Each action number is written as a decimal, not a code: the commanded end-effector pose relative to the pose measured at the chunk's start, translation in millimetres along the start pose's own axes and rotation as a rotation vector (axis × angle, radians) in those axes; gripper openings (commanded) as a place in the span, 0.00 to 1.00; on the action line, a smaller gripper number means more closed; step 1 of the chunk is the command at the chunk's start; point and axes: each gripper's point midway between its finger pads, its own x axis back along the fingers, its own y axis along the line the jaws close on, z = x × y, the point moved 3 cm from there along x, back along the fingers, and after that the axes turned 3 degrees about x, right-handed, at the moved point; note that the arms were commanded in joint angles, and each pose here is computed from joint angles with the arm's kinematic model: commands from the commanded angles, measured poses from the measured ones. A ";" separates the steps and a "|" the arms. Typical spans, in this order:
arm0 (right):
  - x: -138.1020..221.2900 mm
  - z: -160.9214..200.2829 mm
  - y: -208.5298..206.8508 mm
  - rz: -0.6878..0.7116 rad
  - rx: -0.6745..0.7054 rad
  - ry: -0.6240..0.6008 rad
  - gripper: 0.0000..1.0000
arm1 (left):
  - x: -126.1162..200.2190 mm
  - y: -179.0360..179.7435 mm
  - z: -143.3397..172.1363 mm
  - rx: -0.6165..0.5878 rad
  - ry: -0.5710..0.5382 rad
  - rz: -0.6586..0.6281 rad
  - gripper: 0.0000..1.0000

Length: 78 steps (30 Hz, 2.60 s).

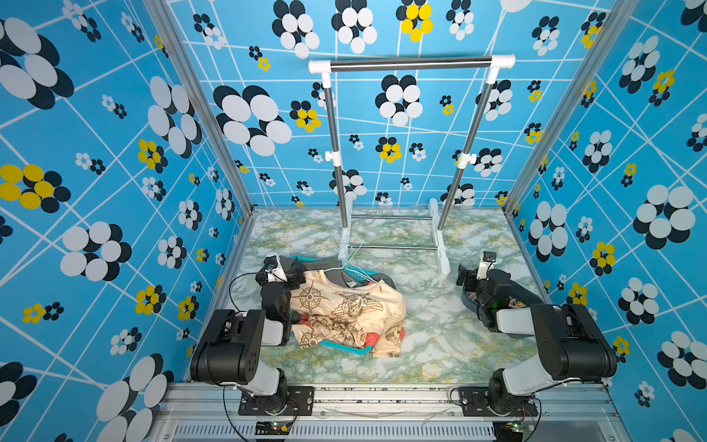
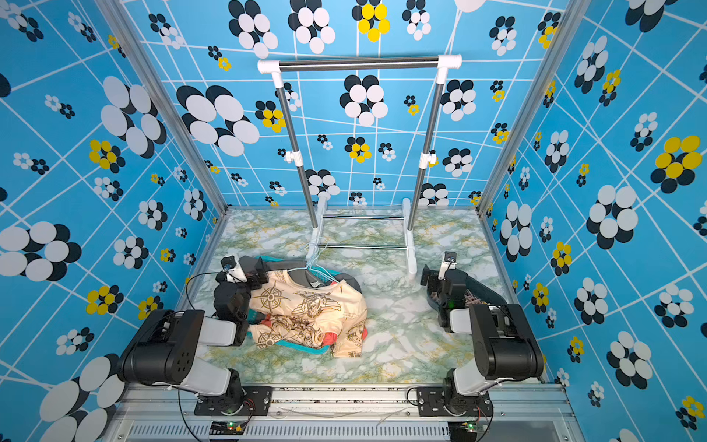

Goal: Use clothespins to secure the t-shirt on both sides of the hanger
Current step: Pick up the hanger from the basket.

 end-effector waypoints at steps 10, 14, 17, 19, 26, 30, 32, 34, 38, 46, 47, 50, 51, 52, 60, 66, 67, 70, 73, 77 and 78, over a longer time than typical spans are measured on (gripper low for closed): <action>-4.3 -10.6 -0.1 -0.008 -0.002 -0.037 0.99 | -5.7 -0.8 35.0 -0.030 0.177 0.027 0.99; -4.0 -10.4 -0.1 -0.008 -0.001 -0.037 0.99 | -5.8 -1.0 34.3 -0.030 0.174 0.027 0.99; -4.2 -10.4 0.1 -0.009 -0.001 -0.036 1.00 | -5.9 -0.9 34.5 -0.030 0.176 0.027 0.99; -4.3 -10.3 0.2 -0.009 -0.002 -0.035 1.00 | -7.2 -1.5 35.1 -0.032 0.183 0.029 0.99; -4.2 -10.2 -0.2 -0.008 -0.001 -0.036 0.99 | -14.3 -5.0 36.2 -0.047 0.221 0.032 0.99; -4.3 -10.4 0.1 -0.009 -0.001 -0.036 0.99 | -9.0 -3.3 36.2 -0.042 0.197 0.033 0.99; -4.3 -10.9 0.2 -0.009 -0.002 -0.037 1.00 | -4.0 -0.8 35.3 -0.036 0.173 0.022 0.99; -4.3 -10.3 0.1 -0.008 0.000 -0.036 1.00 | -0.8 1.4 34.2 -0.025 0.154 0.015 0.99; 0.9 -16.5 -1.8 0.000 -0.003 -0.049 1.00 | 6.4 6.3 30.1 -0.005 0.112 0.001 0.99; 34.0 -65.1 -21.0 0.131 -0.025 0.006 1.00 | 37.1 25.0 2.7 0.048 -0.031 -0.114 0.99; 38.1 -70.5 -23.2 0.159 -0.031 0.020 1.00 | 41.2 29.7 -3.9 0.064 -0.043 -0.149 0.99; 48.1 -83.8 -20.6 0.185 -0.012 0.048 1.00 | 48.6 40.7 -24.9 0.119 -0.030 -0.243 0.99; 52.0 -88.8 -16.3 0.186 0.013 0.047 1.00 | 52.3 43.5 -33.4 0.133 -0.012 -0.271 0.99; 55.3 -92.8 -13.0 0.191 0.035 0.044 1.00 | 56.0 44.9 -39.8 0.138 -0.006 -0.286 0.99; 65.3 -125.1 33.5 0.044 0.013 0.155 1.00 | 92.5 37.0 -91.4 0.161 -0.110 -0.238 0.99; 66.0 -146.8 123.8 -0.201 0.263 0.205 0.93 | 66.5 -5.5 -133.4 -0.013 -0.008 -0.129 0.99; 66.7 -148.3 135.9 -0.249 0.268 0.213 0.89 | 58.3 -11.7 -143.8 -0.023 0.004 -0.114 0.99; 73.9 -156.2 169.6 -0.389 0.264 0.230 0.79 | 35.3 -33.3 -177.2 -0.033 0.017 -0.037 0.99; 83.9 -156.6 196.9 -0.487 0.312 0.268 0.68 | 19.2 -48.9 -208.8 0.026 0.040 0.024 0.99; 98.6 -142.5 226.5 -0.621 0.373 0.370 0.54 | 10.5 -71.8 -241.4 0.125 0.083 0.173 0.99; 100.8 -140.1 230.6 -0.637 0.373 0.382 0.53 | 12.2 -75.6 -246.7 0.128 0.064 0.205 0.99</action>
